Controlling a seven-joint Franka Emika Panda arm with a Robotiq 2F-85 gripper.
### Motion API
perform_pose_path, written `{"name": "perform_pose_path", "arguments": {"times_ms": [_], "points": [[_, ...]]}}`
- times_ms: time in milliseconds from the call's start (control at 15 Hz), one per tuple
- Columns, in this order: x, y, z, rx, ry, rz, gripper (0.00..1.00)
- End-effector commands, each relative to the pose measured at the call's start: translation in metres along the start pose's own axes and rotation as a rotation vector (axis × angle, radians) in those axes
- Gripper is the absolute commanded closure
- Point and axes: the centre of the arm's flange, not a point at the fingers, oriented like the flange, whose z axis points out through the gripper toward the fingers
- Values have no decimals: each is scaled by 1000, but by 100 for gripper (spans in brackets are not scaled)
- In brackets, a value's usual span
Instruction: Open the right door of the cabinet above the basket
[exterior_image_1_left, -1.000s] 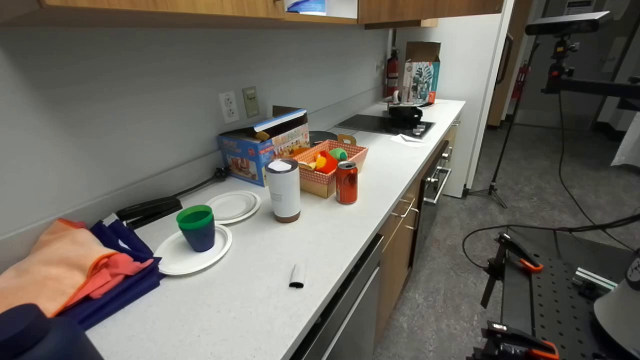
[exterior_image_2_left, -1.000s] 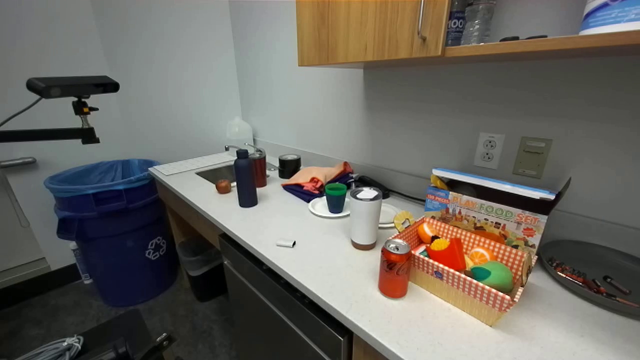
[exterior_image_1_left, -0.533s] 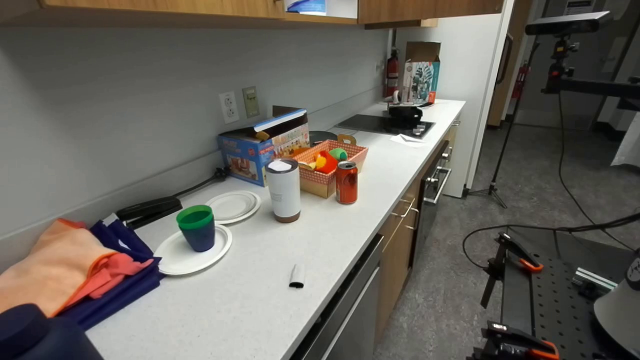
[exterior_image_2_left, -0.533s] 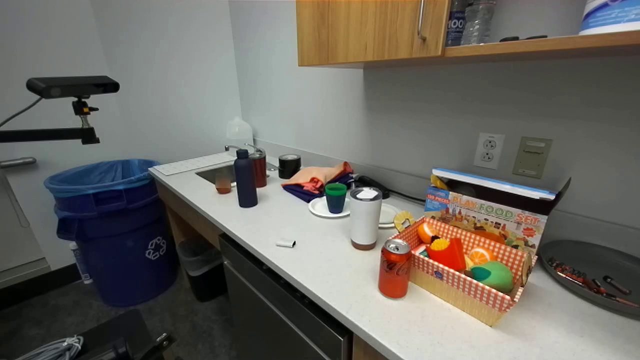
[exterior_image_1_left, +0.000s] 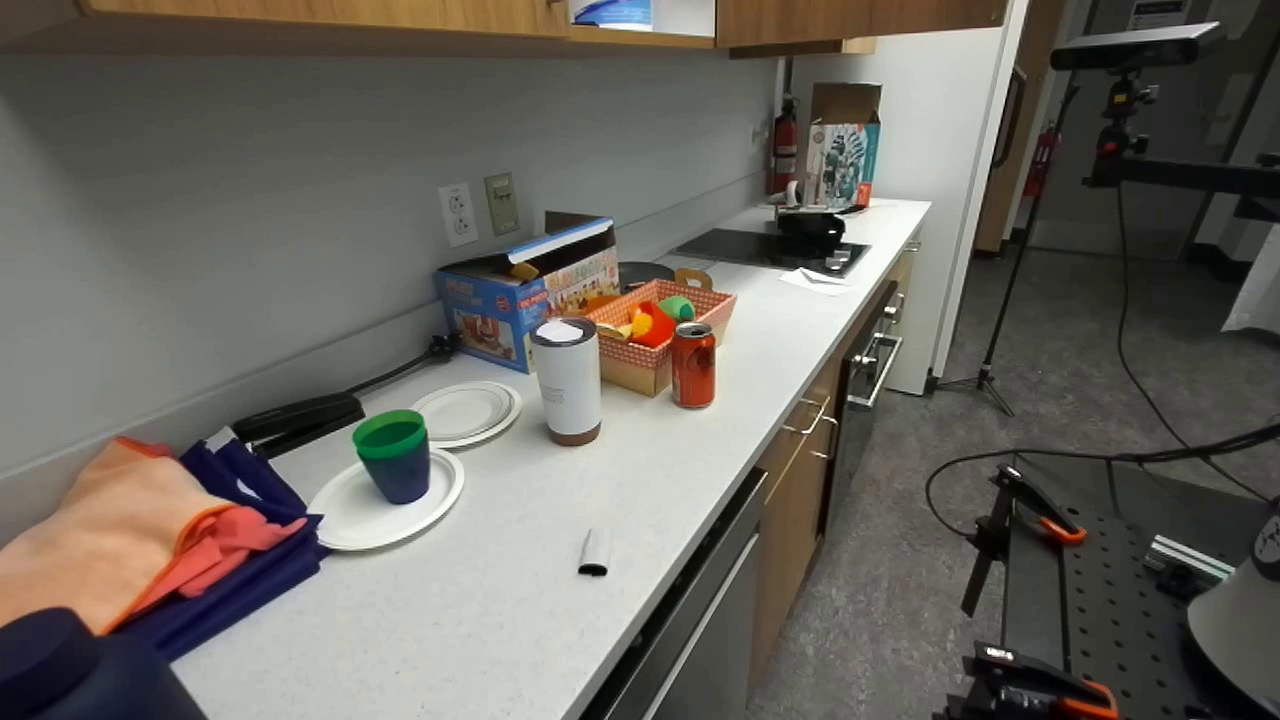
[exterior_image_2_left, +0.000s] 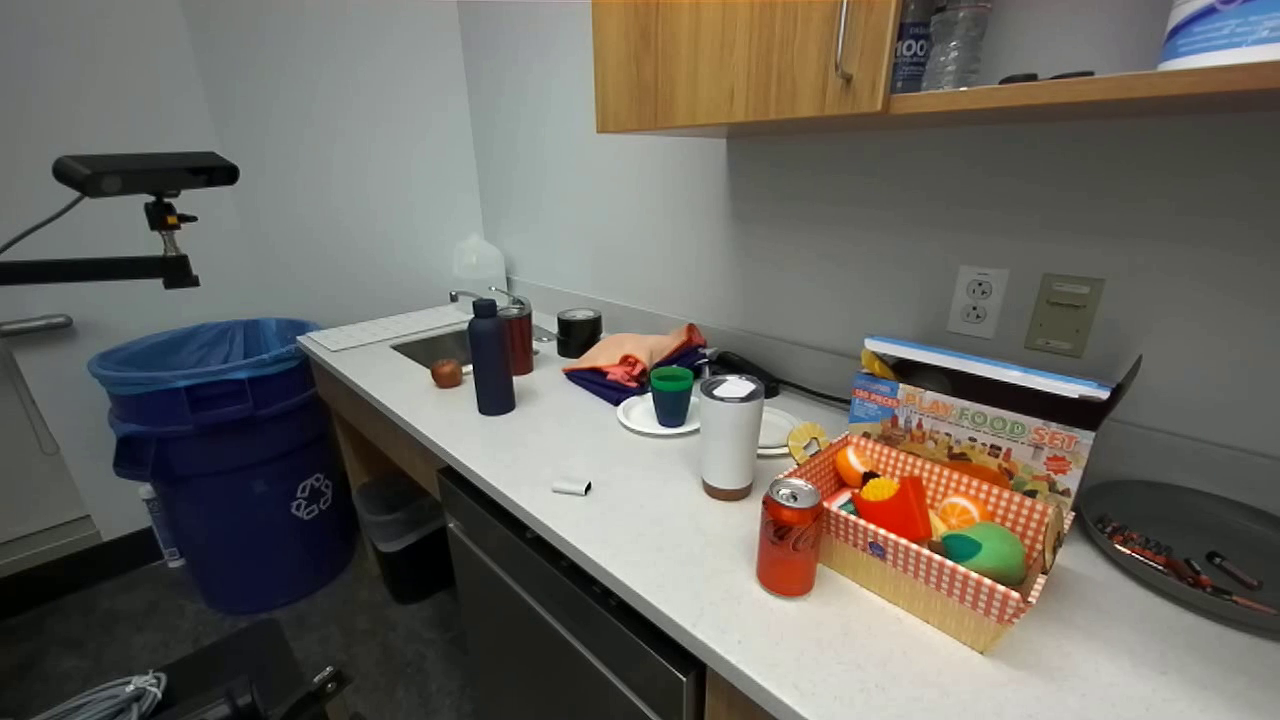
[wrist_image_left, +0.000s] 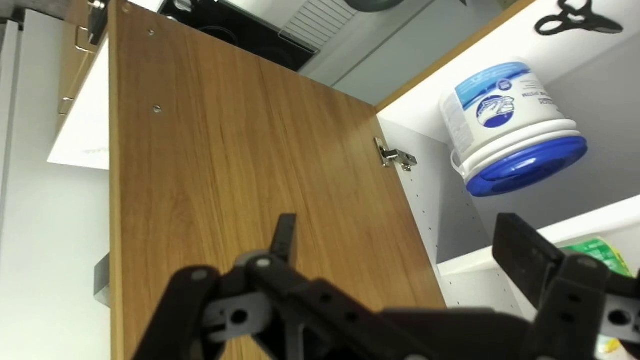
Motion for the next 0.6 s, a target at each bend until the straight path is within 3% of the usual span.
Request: {"name": "perform_pose_path", "arguments": {"times_ms": [0, 267, 333, 533], "points": [[-11, 5, -8, 125, 10, -5, 0], [-16, 7, -11, 195, -36, 4, 0], [-8, -1, -8, 137, -15, 18, 0], [-11, 1, -8, 154, -24, 21, 0]]}}
